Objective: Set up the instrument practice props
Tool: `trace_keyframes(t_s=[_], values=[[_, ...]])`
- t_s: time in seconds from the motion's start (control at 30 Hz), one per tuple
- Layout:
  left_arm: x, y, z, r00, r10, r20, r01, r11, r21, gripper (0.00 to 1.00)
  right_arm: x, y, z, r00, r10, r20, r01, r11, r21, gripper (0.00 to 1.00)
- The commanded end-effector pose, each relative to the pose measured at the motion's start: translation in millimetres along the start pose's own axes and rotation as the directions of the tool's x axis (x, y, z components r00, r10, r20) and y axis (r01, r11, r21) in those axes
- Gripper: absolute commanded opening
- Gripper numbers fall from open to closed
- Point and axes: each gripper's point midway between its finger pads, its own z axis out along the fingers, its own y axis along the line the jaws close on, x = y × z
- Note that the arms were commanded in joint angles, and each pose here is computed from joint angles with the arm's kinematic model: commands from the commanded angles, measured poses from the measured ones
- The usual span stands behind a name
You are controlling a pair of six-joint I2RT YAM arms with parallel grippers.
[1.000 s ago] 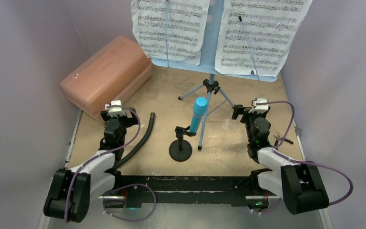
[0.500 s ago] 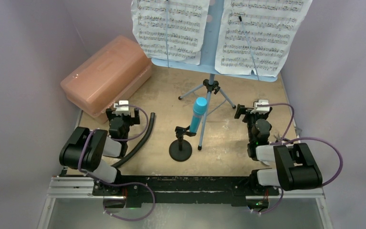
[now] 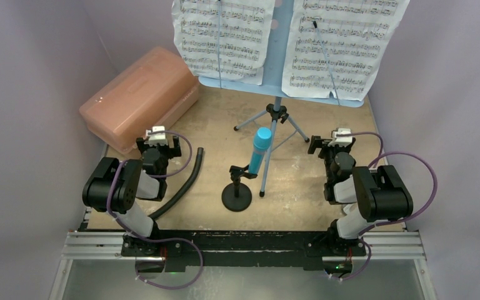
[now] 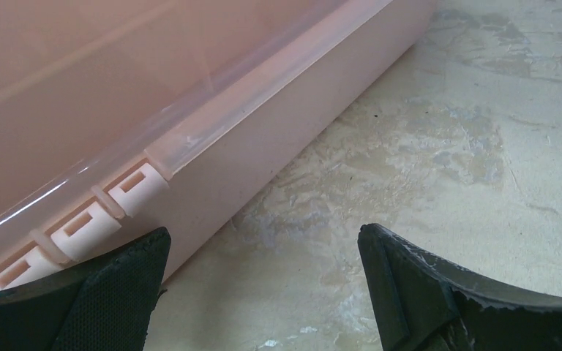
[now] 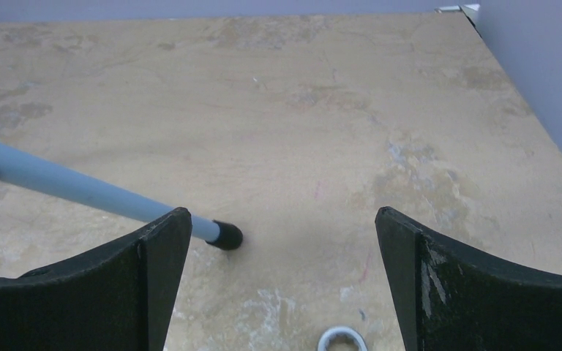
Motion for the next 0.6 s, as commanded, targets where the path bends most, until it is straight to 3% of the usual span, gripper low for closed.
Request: trace_keyframes(t_s=[0.0,0.57], values=[[-6.2,7.7,6.7,0.999,-0.040,0.013,0.041,0.998,-0.052,0.97,-29.9,5.4,19.4,0.996,-0.021,0.083,0.024,0.999,-0.031,0.98],[-6.1,7.3,7.2,0.999,-0.039,0.012,0.040,0.998,-0.051,1.00,-33.1,3.7,19.5,0.995,-0.030,0.096,0.033,0.999,-0.022,0.98]])
